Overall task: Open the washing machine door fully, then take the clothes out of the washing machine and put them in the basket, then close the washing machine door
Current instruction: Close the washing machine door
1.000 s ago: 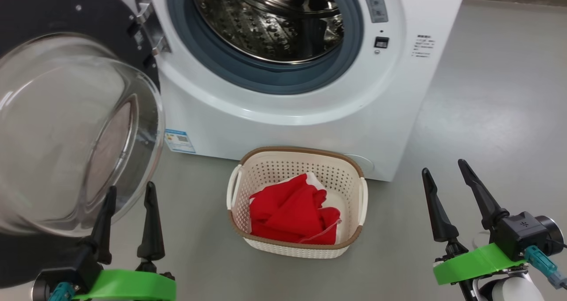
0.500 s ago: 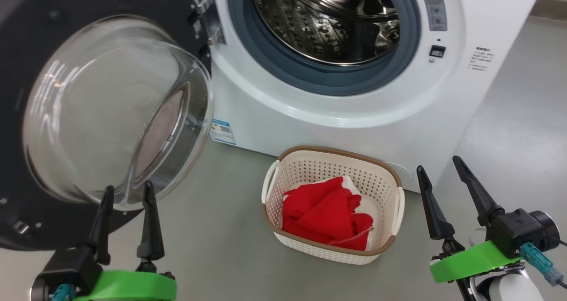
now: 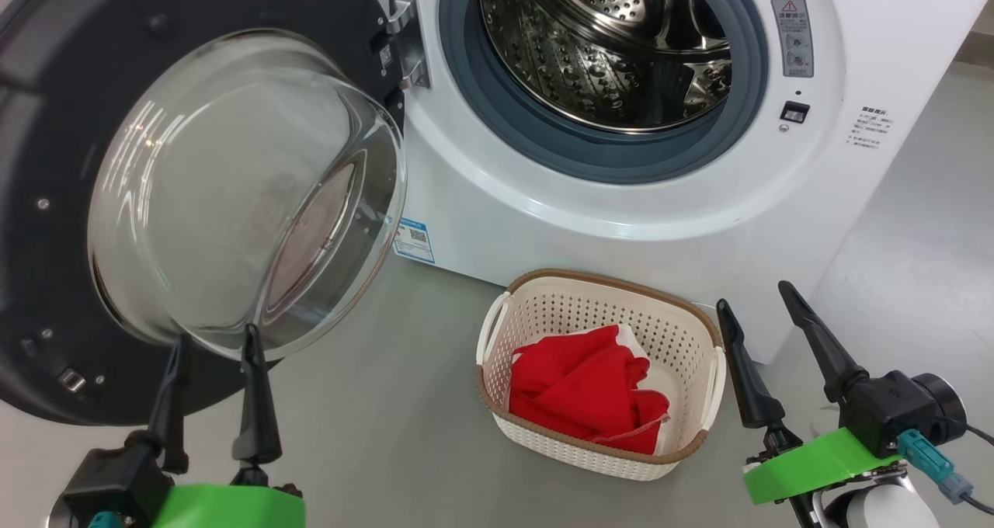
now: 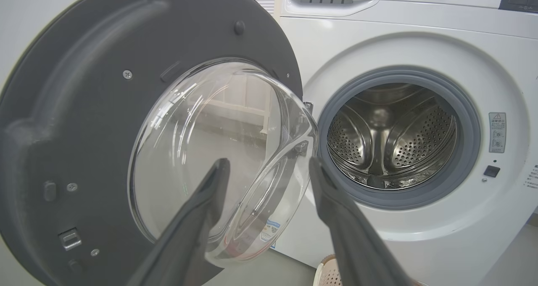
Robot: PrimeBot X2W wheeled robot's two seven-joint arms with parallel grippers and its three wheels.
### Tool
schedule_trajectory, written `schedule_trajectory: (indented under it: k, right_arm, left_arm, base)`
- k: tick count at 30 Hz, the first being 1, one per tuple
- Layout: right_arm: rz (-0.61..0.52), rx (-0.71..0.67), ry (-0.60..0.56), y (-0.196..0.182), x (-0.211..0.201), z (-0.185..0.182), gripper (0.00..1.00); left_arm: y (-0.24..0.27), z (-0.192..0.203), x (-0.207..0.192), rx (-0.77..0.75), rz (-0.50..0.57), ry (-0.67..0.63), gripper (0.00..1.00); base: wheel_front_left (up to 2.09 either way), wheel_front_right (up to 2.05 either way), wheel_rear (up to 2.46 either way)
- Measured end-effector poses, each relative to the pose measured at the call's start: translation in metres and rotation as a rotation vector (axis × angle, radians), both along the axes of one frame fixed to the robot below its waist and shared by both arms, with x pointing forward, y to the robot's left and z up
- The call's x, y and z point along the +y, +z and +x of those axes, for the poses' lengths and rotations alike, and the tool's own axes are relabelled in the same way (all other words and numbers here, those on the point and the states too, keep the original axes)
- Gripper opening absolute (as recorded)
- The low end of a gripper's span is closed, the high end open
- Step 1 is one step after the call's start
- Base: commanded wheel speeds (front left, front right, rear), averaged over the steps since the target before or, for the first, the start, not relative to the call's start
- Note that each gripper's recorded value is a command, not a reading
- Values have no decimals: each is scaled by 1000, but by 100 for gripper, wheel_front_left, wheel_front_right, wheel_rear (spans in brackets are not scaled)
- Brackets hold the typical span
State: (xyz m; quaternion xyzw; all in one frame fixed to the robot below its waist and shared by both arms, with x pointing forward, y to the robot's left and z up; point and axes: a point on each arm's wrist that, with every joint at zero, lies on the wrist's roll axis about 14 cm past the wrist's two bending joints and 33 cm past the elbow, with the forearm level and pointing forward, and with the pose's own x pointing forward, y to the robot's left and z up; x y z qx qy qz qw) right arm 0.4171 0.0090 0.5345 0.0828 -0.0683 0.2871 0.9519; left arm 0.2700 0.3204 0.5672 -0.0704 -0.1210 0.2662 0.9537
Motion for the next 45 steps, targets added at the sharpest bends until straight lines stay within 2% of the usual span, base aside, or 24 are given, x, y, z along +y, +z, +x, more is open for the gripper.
schedule_trajectory:
  k: [1, 6, 12, 18, 23, 28, 33, 39, 43, 45]
  right_arm:
    - [-1, 0, 0, 0, 0, -1, 100]
    - [-2, -6, -5, 3, -2, -2, 100]
    - [-3, -18, -8, 7, -3, -4, 100]
    - [0, -9, -7, 5, -3, -6, 100]
    - [-4, 13, -5, -3, -3, -7, 100]
    - [-6, 25, -13, -7, -6, -6, 100]
    - [0, 37, -26, -10, -11, -5, 100]
    - [-1, 49, -37, -14, -15, -4, 100]
    - [7, 61, -41, -17, -16, -3, 100]
    - [7, 64, -41, -18, -16, -3, 100]
  left_arm:
    - [1, 0, 0, -6, 3, -1, 0]
    - [13, -4, -1, -56, 23, 4, 0]
    - [41, -19, 21, -134, 77, 71, 0]
    - [108, -31, 52, -298, 194, 165, 0]
    - [154, -34, 79, -408, 240, 229, 0]
    - [177, -42, 123, -550, 107, 304, 0]
    - [177, -34, 154, -635, -45, 292, 0]
    - [150, -18, 190, -706, -368, 281, 0]
    - [126, -10, 212, -675, -575, 284, 0]
    - [116, -3, 216, -625, -641, 264, 0]
  base:
    - [0, 0, 0]
    - [0, 0, 0]
    - [0, 0, 0]
    - [0, 0, 0]
    - [0, 0, 0]
    - [0, 0, 0]
    - [0, 0, 0]
    - [0, 0, 0]
    - [0, 0, 0]
    - [0, 0, 0]
